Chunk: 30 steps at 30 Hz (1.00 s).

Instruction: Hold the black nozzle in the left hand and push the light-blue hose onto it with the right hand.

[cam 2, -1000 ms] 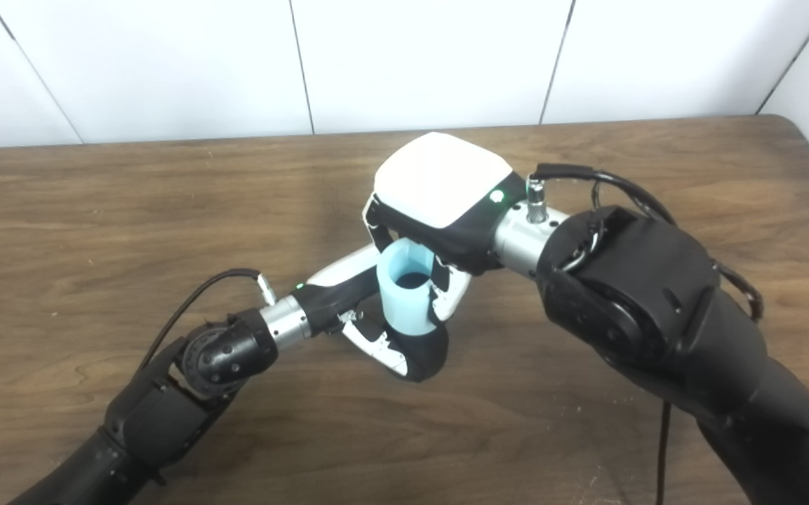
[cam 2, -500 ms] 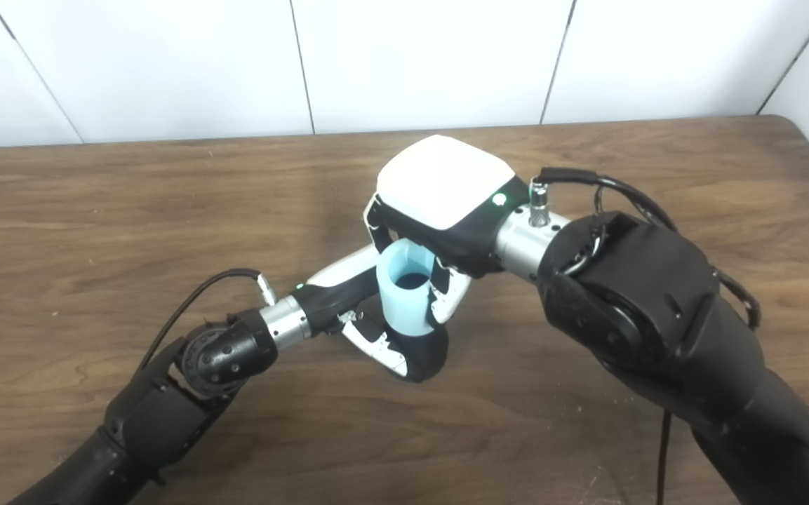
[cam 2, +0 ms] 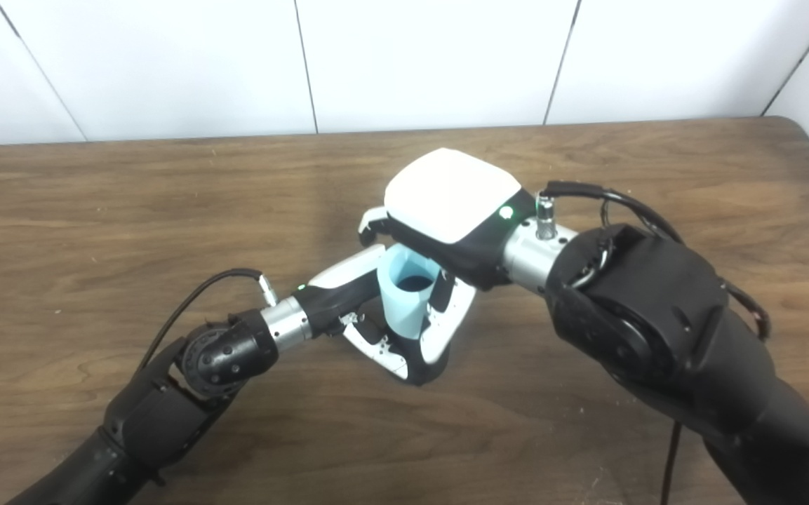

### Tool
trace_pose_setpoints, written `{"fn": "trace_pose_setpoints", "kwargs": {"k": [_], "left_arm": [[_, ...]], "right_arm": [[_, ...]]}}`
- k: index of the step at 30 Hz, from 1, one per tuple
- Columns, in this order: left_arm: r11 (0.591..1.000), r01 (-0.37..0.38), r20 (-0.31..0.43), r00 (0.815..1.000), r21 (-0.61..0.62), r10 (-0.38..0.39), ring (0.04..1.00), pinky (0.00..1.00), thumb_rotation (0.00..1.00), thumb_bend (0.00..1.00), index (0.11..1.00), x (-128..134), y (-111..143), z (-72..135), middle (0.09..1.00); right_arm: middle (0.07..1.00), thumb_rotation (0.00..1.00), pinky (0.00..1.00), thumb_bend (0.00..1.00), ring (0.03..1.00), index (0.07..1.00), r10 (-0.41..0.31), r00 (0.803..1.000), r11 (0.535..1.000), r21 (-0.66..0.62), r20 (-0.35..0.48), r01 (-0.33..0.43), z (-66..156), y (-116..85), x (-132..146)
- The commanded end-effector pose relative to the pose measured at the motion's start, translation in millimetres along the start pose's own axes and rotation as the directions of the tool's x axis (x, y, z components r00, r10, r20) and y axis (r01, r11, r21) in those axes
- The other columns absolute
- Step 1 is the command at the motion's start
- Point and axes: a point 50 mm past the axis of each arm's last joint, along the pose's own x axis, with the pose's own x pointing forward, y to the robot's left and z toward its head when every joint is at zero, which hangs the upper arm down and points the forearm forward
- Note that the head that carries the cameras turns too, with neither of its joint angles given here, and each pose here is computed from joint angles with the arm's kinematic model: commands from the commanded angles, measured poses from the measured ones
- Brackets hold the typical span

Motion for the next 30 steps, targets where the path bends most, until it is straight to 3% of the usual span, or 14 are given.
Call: {"fn": "trace_pose_setpoints", "kwargs": {"k": [1,9,15,17,22,26,30], "left_arm": [[0.969,0.238,-0.207,0.947,-0.067,-0.247,0.635,0.75,0.09,0.5,0.475,-23.5,-54.5,-37.9,0.531],[0.969,0.241,-0.217,0.944,-0.057,-0.248,0.646,0.77,0.08,0.5,0.473,-23.9,-54.9,-36.5,0.507],[0.966,0.248,-0.214,0.942,-0.07,-0.258,0.588,0.71,0.09,0.5,0.479,-22.7,-57.6,-35.8,0.489],[0.965,0.252,-0.213,0.941,-0.076,-0.263,0.602,0.71,0.09,0.5,0.483,-22.2,-57.1,-35.6,0.503],[0.964,0.249,-0.218,0.94,-0.089,-0.263,0.629,0.75,0.08,0.5,0.482,-23.5,-54.2,-36.1,0.524],[0.964,0.251,-0.217,0.94,-0.09,-0.265,0.683,0.81,0.08,0.5,0.482,-23.5,-55.0,-35.7,0.558],[0.964,0.253,-0.218,0.939,-0.086,-0.266,0.65,0.79,0.09,0.5,0.481,-22.9,-54.9,-35.6,0.541]], "right_arm": [[0.954,0.6,0.99,1.0,0.962,0.916,0.015,1.0,0.999,-0.037,0.011,-0.015,0.2,-7.9,-6.2],[0.997,0.59,1.0,1.0,0.987,0.934,-0.103,0.994,0.994,-0.015,0.029,0.104,-2.5,-3.0,-16.1],[0.993,0.56,1.0,1.0,0.985,0.93,-0.184,0.982,0.983,0.004,0.033,0.184,-9.4,-1.5,-31.6],[0.988,0.56,1.0,1.0,0.984,0.926,-0.244,0.968,0.97,0.008,0.054,0.244,-12.0,1.5,-36.8],[0.934,0.55,0.95,1.0,0.925,0.893,-0.397,0.906,0.918,0.04,0.147,0.395,-20.3,15.9,-49.6],[0.919,0.57,0.92,1.0,0.917,0.894,-0.402,0.9,0.915,0.038,0.169,0.402,-26.8,24.6,-57.2],[0.934,0.57,0.93,1.0,0.947,0.911,-0.39,0.905,0.92,0.029,0.168,0.391,-28.6,32.0,-66.2]]}}
